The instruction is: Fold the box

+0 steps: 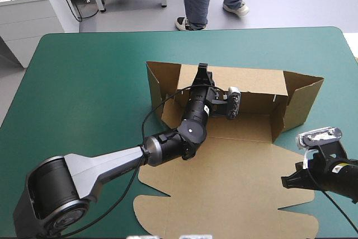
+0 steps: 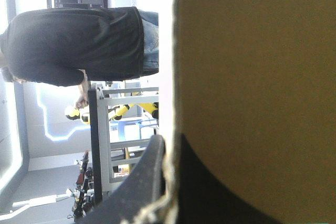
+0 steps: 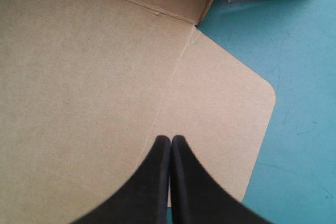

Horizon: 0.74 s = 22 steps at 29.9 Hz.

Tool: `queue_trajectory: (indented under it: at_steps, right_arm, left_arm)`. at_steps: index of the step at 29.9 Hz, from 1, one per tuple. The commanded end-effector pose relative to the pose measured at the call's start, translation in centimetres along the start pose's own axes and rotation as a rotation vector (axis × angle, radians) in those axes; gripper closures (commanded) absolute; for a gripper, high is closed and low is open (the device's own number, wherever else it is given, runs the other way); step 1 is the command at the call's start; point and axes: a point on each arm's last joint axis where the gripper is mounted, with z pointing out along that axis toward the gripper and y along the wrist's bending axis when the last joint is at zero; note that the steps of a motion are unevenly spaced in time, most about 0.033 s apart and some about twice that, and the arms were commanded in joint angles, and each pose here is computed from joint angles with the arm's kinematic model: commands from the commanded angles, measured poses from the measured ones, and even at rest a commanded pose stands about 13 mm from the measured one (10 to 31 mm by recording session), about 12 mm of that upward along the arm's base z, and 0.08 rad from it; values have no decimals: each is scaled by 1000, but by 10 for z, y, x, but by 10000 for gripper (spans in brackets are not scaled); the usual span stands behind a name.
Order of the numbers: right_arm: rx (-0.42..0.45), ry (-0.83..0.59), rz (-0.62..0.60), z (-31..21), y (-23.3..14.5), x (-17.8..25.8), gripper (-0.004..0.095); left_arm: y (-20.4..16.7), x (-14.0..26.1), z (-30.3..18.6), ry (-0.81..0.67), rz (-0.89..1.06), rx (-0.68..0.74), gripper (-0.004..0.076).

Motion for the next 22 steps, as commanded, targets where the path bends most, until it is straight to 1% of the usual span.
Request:
queue_trajectory:
  at_steps: [1, 8, 10, 12, 14, 15, 16, 17, 18, 22]
  right_arm:
    - [2, -55, -2, -6, 1, -7, 927]
    - [2, -55, -6, -6, 1, -7, 923]
    - [2, -57, 18, -6, 1, -7, 912]
    - [0, -57, 71, -6, 1, -7, 867]
    - [-3, -56, 95, -5, 1, -7, 798]
    - [-8, -58, 104, -5, 1, -7, 743]
    - [-15, -61, 108, -5, 2, -7, 683]
    - [-25, -65, 116, -5, 3, -8, 603]
    - [-33, -69, 120, -5, 4, -8, 548]
    - [-90, -93, 151, -6, 9, -11, 289]
  left_arm:
    - [26, 1, -13, -18, -30, -78, 732]
    - [26, 1, -13, -17, -30, -78, 732]
    - [26, 1, -13, -17, -30, -78, 732]
    - [26, 1, -13, -17, -30, -78, 732]
    - [26, 1, -13, -17, -30, -78, 732]
    - [26, 1, -13, -17, -30, -78, 732]
    - [26, 1, -13, -17, -30, -78, 732]
    - [26, 1, -13, -17, -30, -78, 732]
    - [26, 1, -13, -17, -30, -78, 732]
    - [26, 1, -13, -16, -25, -79, 732]
